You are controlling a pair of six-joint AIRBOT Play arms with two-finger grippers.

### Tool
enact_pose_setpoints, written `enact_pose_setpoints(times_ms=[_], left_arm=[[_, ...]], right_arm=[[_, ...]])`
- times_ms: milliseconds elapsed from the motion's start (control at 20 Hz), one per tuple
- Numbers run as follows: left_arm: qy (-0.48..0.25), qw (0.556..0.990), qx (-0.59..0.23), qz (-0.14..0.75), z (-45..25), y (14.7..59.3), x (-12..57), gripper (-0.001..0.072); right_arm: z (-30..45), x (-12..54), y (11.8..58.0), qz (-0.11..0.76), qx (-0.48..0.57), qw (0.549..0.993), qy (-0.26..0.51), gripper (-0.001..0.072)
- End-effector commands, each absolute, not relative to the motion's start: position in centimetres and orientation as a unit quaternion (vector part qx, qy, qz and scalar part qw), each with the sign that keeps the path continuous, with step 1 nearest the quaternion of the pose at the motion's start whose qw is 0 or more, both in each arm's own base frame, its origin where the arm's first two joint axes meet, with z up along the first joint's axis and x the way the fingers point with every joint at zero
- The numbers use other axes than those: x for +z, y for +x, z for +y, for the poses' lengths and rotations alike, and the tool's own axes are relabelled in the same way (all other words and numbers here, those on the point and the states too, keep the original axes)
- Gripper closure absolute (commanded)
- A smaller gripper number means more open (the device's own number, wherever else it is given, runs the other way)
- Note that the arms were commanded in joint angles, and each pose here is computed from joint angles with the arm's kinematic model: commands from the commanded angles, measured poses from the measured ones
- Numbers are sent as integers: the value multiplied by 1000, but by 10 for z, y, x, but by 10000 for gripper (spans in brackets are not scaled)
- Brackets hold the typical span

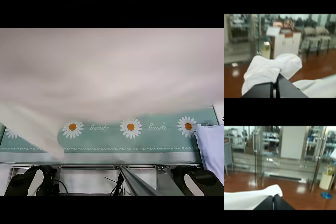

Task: Fold the shirts.

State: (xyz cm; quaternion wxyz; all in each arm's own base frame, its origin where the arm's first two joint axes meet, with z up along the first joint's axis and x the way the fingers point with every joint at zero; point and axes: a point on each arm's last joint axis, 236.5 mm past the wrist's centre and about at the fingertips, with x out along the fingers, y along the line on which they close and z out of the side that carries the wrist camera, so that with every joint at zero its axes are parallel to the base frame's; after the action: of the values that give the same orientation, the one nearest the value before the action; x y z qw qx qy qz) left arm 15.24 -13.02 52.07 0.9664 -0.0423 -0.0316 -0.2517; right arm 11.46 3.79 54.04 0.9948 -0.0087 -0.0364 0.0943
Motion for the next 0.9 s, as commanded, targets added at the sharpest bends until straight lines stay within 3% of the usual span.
enact_pose_setpoints(times_ms=[0, 150, 400, 600, 850], left_arm=[[-58, 951, -261, 154, -131, 160, 427, 677], [-112, 913, -274, 282, -127, 185, 341, 677], [-246, 845, -249, 405, -126, 257, 175, 678], [-280, 834, -206, 428, -137, 306, 82, 677], [-348, 837, -139, 398, -138, 382, 46, 677]], right_arm=[[36, 480, 136, 82, 89, 993, -5, 691], [39, 399, 189, 216, 88, 972, 0, 691], [46, 257, 293, 343, 71, 935, 51, 691], [74, 173, 357, 428, 99, 893, 101, 690], [84, 103, 426, 462, 86, 868, 158, 690]])
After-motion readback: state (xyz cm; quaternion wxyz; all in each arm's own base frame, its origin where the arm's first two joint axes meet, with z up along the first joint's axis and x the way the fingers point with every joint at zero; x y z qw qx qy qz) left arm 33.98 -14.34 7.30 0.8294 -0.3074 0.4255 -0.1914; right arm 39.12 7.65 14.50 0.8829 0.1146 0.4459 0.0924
